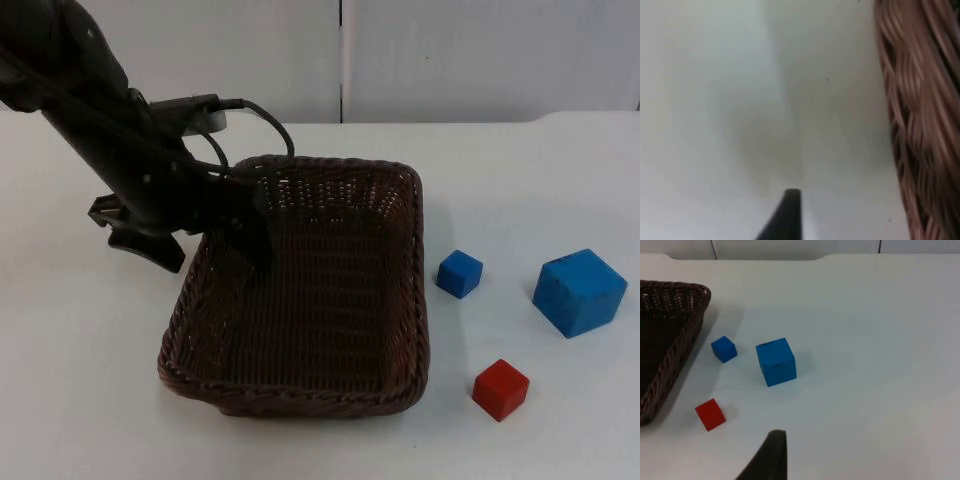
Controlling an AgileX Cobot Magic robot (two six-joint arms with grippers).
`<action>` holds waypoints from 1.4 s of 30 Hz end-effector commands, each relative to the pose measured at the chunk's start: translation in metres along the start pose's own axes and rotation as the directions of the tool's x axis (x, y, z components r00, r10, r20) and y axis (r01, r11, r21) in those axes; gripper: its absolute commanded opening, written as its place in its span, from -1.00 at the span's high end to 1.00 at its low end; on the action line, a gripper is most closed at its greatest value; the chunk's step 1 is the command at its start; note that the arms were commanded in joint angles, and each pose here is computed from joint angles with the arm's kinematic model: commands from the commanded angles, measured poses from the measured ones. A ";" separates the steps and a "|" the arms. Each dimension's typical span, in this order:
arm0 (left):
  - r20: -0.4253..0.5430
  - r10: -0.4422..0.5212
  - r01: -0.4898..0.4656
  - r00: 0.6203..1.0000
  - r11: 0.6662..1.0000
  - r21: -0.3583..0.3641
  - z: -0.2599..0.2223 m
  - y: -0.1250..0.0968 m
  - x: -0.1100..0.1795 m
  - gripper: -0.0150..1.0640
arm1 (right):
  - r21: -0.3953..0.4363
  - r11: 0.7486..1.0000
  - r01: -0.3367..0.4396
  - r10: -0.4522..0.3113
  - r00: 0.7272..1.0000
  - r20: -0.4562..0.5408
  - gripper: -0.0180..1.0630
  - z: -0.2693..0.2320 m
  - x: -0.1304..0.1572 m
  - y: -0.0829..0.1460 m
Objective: Pick up the basket with the left hand and place the largest block into the basket with the right hand.
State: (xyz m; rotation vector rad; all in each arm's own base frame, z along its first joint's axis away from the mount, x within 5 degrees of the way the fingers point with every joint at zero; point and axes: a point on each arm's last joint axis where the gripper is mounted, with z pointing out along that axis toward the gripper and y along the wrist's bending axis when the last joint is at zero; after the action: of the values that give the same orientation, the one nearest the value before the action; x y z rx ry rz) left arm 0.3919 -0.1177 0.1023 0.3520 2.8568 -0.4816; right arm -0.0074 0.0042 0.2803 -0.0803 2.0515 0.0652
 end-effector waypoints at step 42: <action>0.040 -0.082 0.077 0.996 0.991 0.108 -0.095 -0.020 -0.003 0.98 | 0.011 1.000 -0.002 0.002 1.000 0.005 -0.98 0.000 0.000 -0.001</action>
State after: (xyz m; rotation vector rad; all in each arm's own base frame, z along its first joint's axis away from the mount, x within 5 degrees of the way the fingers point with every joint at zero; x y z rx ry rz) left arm 0.3751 -0.1058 0.1840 0.2781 2.8272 -0.6024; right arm -0.0074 0.0040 0.2803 -0.0801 2.0516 0.0628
